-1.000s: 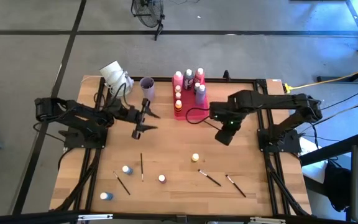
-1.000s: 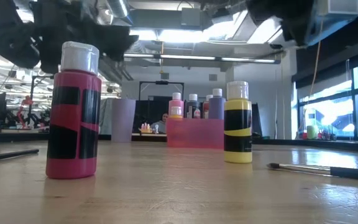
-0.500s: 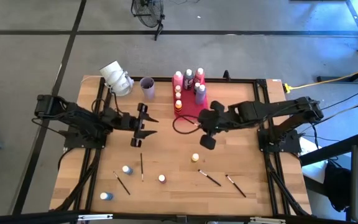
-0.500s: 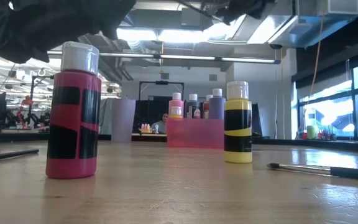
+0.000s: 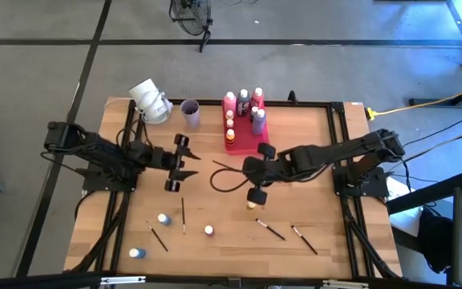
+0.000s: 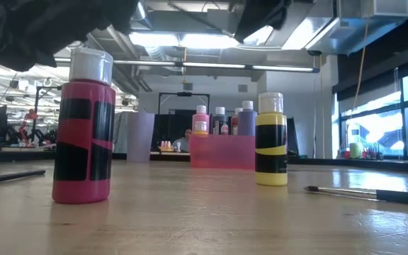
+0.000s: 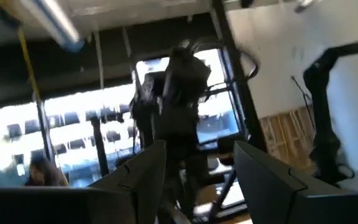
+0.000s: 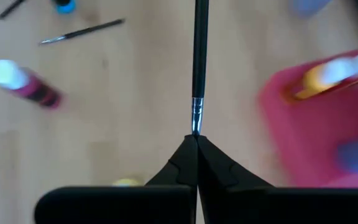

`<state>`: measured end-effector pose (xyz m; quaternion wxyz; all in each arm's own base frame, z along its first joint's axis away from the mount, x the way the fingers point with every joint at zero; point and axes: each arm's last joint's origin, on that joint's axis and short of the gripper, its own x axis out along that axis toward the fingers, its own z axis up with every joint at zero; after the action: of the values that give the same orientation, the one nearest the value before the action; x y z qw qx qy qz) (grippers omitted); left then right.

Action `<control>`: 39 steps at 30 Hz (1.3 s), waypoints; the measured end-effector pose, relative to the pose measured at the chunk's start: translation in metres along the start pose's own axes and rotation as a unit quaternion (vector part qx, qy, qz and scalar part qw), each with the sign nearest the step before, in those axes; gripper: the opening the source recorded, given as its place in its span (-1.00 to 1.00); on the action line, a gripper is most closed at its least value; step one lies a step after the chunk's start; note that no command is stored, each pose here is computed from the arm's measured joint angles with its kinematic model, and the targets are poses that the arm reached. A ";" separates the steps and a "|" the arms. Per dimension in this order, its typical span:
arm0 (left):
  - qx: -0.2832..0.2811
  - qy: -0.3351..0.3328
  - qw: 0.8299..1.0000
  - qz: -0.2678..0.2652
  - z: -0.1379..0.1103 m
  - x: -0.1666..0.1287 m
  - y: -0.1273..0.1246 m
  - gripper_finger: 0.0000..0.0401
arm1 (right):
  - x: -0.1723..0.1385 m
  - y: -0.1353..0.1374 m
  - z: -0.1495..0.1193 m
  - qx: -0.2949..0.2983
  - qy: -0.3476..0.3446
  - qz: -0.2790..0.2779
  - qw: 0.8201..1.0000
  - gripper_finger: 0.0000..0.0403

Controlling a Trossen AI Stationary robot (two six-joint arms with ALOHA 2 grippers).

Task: Pick & Place Paint Supplies
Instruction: Put the black paint brush into the purple cup

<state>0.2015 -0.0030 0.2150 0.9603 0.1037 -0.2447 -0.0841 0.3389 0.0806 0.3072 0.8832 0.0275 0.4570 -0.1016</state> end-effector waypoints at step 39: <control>0.672 0.349 0.653 0.007 0.022 0.049 -0.093 -0.08 | 0.022 -0.019 0.030 0.143 -0.047 0.121 0.981 -1.00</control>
<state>0.2229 -0.1063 0.2337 0.6439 0.7405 0.1178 0.1522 0.3717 0.0545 0.3073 0.8965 0.2033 0.3892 -0.0597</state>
